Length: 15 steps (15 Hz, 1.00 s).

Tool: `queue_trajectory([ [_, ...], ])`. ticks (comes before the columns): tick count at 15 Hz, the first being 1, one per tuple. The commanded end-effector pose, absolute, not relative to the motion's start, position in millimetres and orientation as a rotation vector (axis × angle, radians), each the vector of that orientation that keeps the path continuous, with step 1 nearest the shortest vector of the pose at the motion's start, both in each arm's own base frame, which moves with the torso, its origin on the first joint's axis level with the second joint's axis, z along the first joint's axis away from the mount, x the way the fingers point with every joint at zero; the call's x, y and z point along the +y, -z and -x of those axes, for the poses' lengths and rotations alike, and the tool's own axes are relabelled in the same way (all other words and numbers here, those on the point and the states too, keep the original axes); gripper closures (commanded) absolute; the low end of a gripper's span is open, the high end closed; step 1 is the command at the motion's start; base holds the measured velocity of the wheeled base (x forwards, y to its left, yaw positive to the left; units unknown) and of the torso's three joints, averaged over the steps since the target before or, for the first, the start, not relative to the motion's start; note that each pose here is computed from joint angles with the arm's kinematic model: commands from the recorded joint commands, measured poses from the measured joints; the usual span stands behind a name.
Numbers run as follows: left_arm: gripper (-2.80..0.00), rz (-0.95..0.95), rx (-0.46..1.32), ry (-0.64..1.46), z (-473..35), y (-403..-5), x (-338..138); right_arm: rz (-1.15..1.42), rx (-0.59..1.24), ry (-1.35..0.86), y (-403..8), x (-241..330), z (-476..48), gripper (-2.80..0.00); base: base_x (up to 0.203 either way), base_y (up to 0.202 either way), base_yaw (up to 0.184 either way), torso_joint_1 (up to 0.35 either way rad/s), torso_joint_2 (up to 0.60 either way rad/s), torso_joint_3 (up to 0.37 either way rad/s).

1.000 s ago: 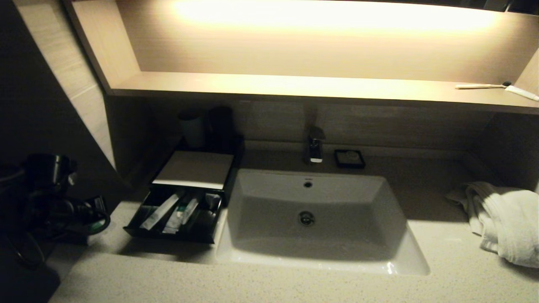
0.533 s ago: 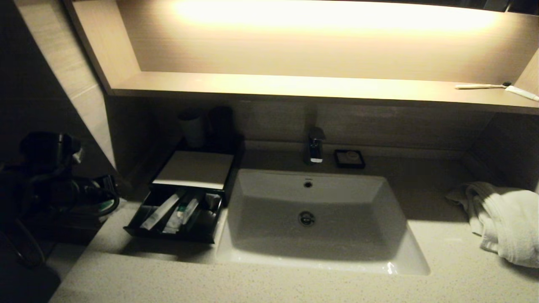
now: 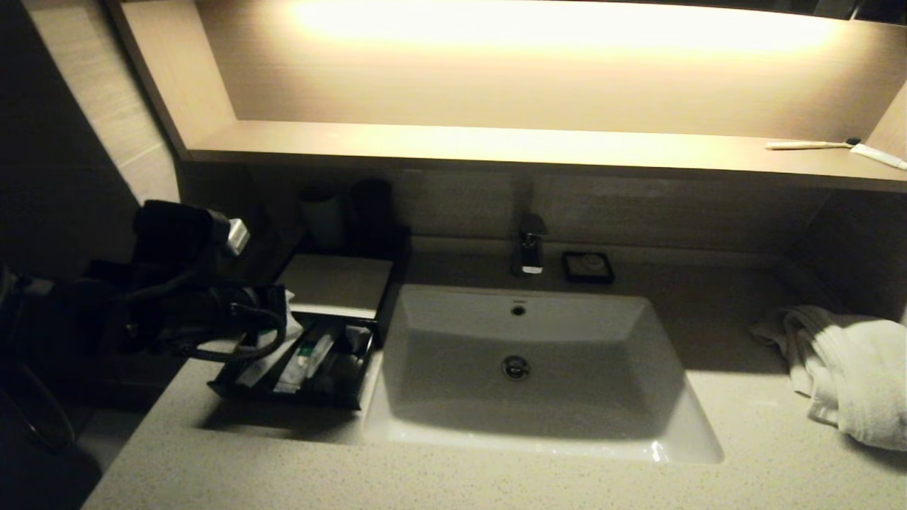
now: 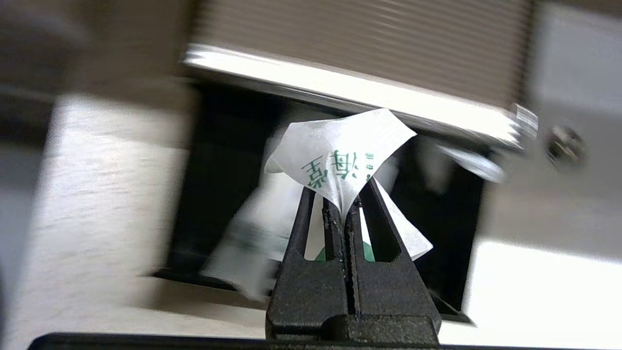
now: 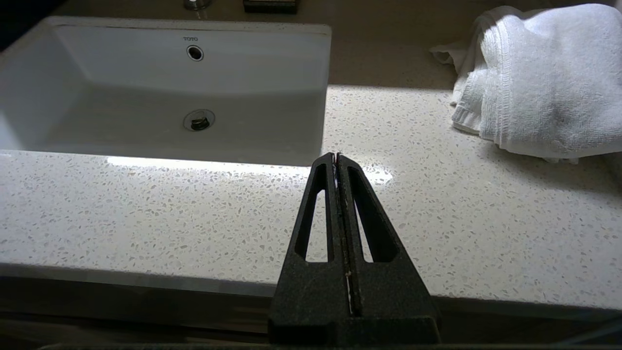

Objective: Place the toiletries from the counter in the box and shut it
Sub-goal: Place the bathroom toiletry into the drawer

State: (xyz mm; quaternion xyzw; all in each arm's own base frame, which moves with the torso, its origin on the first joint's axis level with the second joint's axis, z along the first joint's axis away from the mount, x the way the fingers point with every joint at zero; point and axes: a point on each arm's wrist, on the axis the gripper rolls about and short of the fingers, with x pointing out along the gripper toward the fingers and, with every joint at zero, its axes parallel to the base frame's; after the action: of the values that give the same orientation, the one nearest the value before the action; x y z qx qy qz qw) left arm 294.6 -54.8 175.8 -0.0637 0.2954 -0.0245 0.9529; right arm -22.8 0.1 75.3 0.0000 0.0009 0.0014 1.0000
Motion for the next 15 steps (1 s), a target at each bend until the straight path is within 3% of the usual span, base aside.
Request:
queue_trajectory([
  [1,0.0,0.091,0.609,0.106,-291.5,-174.0,-70.3,0.0,0.002,-0.002,-75.3,0.0,22.8,0.0,0.0,0.0,0.0,0.0,0.0,0.0],
  [15,0.0,-0.076,0.758,0.23,-280.1,-129.3,-101.0,0.0,0.002,-0.003,-75.3,0.1,22.8,0.0,0.0,0.0,0.0,0.0,0.0,0.0],
])
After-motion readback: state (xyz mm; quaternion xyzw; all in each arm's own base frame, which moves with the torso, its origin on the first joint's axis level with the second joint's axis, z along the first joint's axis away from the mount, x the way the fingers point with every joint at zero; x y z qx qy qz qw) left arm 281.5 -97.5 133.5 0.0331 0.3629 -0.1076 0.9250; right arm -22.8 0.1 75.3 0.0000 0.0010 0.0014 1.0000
